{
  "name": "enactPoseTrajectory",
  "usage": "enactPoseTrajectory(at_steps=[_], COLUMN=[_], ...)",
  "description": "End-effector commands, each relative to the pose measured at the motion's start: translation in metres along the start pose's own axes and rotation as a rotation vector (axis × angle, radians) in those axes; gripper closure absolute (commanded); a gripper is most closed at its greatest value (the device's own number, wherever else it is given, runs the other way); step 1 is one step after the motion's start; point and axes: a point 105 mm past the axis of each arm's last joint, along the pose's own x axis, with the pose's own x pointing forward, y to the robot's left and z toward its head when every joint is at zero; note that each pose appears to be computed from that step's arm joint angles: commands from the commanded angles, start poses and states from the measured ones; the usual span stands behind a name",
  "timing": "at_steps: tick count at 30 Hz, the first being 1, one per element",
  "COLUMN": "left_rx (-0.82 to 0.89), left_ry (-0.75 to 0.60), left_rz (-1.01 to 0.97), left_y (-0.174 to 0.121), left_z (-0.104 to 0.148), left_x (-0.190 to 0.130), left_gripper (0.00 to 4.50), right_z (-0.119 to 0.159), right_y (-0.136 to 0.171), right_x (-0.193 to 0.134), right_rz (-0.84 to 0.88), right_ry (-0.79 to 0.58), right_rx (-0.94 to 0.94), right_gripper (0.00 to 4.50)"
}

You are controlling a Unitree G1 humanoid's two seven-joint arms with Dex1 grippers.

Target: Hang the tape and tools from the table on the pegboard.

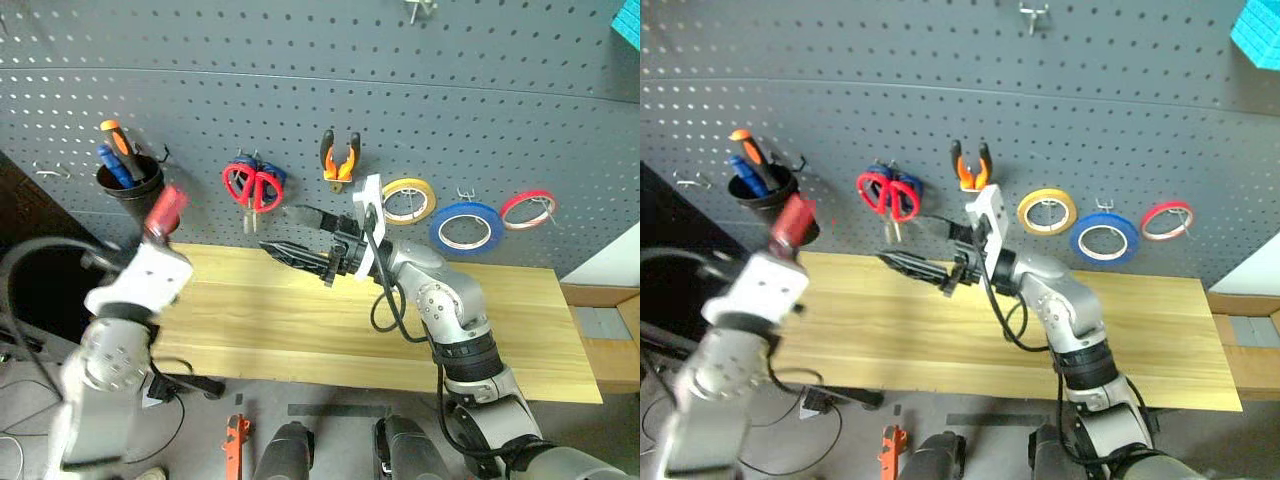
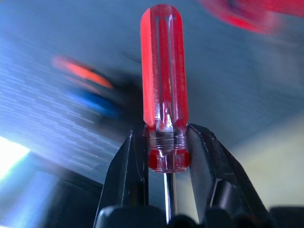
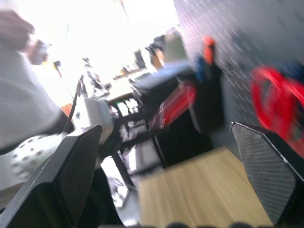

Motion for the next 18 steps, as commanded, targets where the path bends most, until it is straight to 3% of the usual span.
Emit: enactPoseTrajectory(at_steps=[1,7,12,18], left_rx=[0.054,-0.043,-0.156,-0.257], left_ry=[-0.132,-0.205,-0.241,-0.217], left_rz=[0.182,0.283,0.238,0.212], left_y=[0.055,0.091,0.082,0.069], left_z=[0.024,0.04,0.048,0.039], left_x=[0.03,0.097,0.137,0.152], left_gripper=[3.69,3.69,3.69,3.69], right_z=[0.03,0.036,0.028,0.028], right_y=[0.017,0.018,0.003,-0.007], right_x=[0.015,0.039,0.049,0.051], right_rz=[0.082,0.078,-0.044,-0.12], right_ry=[-0.083,-0.079,-0.019,-0.009], right_rx=[-0.03,-0.056,-0.178,-0.25], right_gripper=[0.0,0.0,0.0,0.0])
